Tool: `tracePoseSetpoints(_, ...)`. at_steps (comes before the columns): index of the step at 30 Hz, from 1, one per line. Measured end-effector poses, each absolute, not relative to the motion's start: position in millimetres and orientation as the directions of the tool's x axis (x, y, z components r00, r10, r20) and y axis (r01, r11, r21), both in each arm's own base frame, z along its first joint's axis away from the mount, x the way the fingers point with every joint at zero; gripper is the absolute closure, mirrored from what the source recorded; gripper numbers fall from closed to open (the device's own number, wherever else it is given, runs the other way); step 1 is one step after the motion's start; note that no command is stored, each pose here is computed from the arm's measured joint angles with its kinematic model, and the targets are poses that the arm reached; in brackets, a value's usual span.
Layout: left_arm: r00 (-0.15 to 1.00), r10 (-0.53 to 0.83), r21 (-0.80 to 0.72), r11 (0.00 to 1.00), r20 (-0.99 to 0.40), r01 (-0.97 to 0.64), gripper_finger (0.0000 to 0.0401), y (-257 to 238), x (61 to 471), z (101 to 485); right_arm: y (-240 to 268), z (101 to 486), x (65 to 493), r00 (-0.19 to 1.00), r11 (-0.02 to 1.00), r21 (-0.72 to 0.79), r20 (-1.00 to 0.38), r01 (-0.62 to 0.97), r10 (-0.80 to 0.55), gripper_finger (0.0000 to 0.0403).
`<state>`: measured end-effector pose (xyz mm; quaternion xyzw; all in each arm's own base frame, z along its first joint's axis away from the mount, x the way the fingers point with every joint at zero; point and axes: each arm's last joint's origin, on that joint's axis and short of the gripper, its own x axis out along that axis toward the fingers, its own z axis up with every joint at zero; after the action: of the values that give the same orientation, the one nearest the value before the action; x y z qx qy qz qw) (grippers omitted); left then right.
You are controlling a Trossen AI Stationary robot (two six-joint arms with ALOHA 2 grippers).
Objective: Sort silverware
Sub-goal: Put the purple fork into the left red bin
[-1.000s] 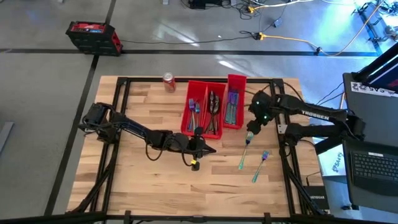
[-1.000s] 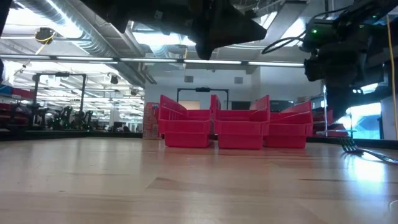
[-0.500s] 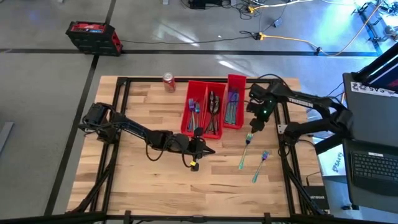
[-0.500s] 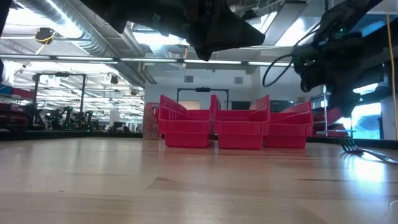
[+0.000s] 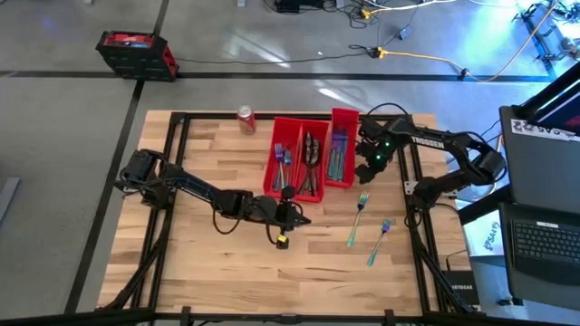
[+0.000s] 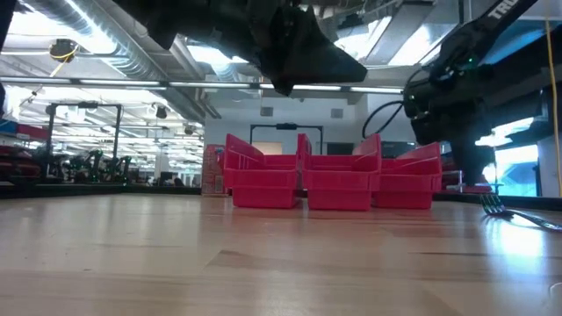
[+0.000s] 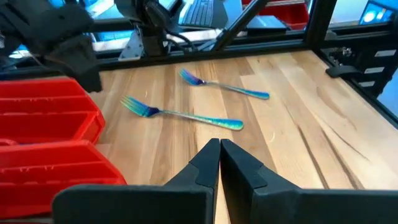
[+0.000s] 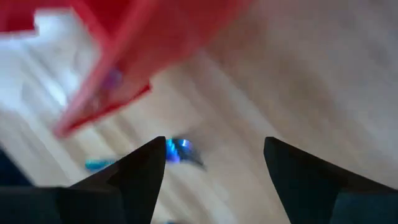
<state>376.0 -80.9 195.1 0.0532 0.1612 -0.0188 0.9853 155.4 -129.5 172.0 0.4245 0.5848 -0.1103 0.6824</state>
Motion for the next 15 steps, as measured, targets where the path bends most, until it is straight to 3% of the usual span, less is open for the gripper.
tracePoseSetpoints(6, 0.939, -0.018, 0.107, 0.993, -0.344, 0.058, 0.0401, -80.7, 375.2, 192.6, -119.2, 182.2, 150.8, 0.216, 0.549, 0.295, -0.954, 0.782, 0.206, 0.0148)
tracePoseSetpoints(15, 0.938, -0.016, 0.158, 0.985, -0.345, 0.075, 0.0401, -80.2, 375.2, 192.5, -87.1, 192.6, 137.9, 0.286, 0.326, 0.253, -0.957, 0.911, -0.057, 0.0148)
